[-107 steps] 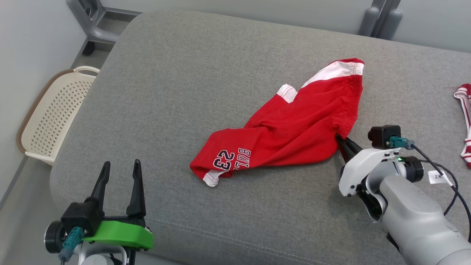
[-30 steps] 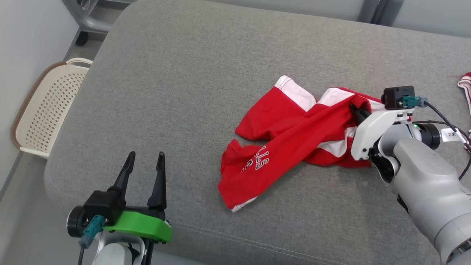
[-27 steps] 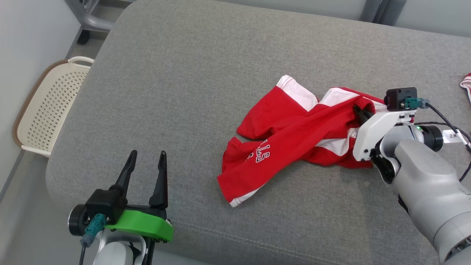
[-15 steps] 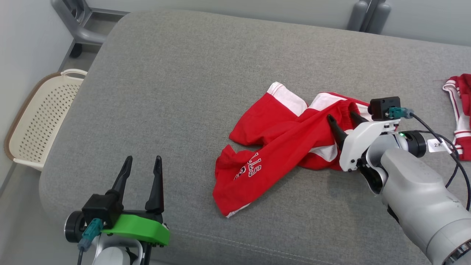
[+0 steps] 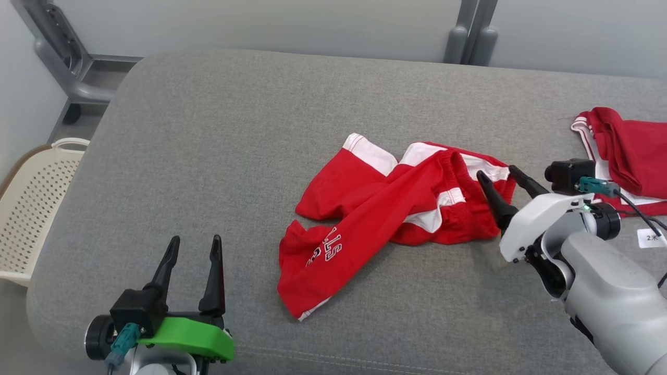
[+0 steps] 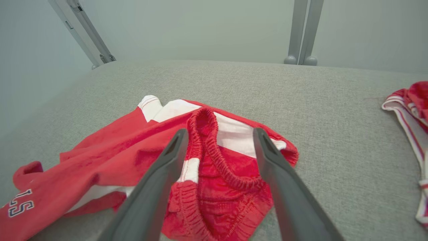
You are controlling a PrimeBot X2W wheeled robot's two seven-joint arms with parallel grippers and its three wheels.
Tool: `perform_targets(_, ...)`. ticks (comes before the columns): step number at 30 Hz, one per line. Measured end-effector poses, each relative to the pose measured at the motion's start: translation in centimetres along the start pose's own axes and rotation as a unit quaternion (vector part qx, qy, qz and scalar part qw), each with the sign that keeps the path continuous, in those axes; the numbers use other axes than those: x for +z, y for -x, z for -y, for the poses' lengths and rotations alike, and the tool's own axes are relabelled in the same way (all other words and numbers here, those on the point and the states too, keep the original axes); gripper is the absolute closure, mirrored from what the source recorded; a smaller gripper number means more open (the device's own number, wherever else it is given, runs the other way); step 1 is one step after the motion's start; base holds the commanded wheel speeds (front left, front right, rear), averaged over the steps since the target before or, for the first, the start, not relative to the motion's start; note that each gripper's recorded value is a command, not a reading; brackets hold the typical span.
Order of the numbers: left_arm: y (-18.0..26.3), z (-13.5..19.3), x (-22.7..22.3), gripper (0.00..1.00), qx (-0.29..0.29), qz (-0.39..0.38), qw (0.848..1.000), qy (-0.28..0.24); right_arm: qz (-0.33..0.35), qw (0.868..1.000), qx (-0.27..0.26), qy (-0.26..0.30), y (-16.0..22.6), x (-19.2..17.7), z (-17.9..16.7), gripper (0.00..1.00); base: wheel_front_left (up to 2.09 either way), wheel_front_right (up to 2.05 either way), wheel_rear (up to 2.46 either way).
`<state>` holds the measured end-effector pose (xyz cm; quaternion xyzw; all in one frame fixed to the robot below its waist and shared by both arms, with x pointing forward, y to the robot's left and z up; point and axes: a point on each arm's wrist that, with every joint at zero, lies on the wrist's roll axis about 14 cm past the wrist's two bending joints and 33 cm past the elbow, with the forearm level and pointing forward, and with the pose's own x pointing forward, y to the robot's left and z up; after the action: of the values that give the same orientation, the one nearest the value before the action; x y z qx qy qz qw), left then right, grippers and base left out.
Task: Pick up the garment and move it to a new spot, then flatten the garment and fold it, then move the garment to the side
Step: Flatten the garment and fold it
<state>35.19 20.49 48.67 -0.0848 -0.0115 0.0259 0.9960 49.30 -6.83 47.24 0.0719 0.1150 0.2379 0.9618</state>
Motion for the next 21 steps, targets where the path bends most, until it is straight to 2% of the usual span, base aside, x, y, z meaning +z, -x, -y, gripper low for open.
perform_targets(7, 0.0, 0.7, -0.1, 0.00, -0.010, 0.000, 1.000, 0.001, 0.060, 0.998, -0.033, -0.014, 2.7, 2.2, 2.4, 0.00, 0.00, 0.00, 0.00)
perform_targets(21, 1.0, 2.1, -1.0, 0.00, -0.032, -0.012, 0.999, 0.006, 0.114, 0.990, -0.082, -0.029, 8.2, 0.3, 1.7, 0.00, 0.00, 0.00, 0.00)
